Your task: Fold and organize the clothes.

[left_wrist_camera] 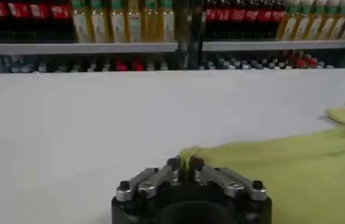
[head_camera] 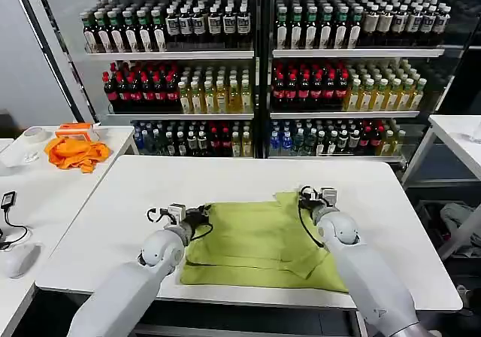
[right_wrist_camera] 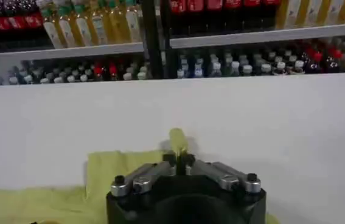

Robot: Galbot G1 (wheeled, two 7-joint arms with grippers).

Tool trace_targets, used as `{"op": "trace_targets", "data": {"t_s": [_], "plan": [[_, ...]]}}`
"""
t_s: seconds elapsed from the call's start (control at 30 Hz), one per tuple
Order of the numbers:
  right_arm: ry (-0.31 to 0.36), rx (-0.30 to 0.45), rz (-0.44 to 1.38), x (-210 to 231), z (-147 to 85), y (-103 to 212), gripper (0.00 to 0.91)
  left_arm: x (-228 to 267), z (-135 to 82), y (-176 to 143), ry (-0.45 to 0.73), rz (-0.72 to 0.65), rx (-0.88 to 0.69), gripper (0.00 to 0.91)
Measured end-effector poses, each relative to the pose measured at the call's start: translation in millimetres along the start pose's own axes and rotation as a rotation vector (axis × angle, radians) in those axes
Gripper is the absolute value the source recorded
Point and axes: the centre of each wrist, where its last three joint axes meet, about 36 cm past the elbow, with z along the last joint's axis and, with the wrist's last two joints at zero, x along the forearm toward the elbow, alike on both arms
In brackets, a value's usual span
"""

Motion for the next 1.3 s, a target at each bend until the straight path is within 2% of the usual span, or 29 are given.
{"op": "trace_targets", "data": {"t_s": [0.37, 0.7, 0.97, 1.3], "plan": [[-0.052, 0.001, 0.002, 27, -6, -11, 0.000, 26, -9, 9, -0.048, 0.011, 0.009, 0.020], [-0.109, 0.017, -0.008, 70, -7, -19, 0.000, 56, -15, 10, -0.093, 0.029, 0.002, 0.020], [-0.127, 0.032, -0.014, 117, 12, -26, 0.000, 83, -9, 7, -0.114, 0.046, -0.018, 0.020], [-0.136, 0.036, -0.003, 179, 38, -31, 0.000, 113, 12, 1, -0.104, 0.069, -0.050, 0.020]]}}
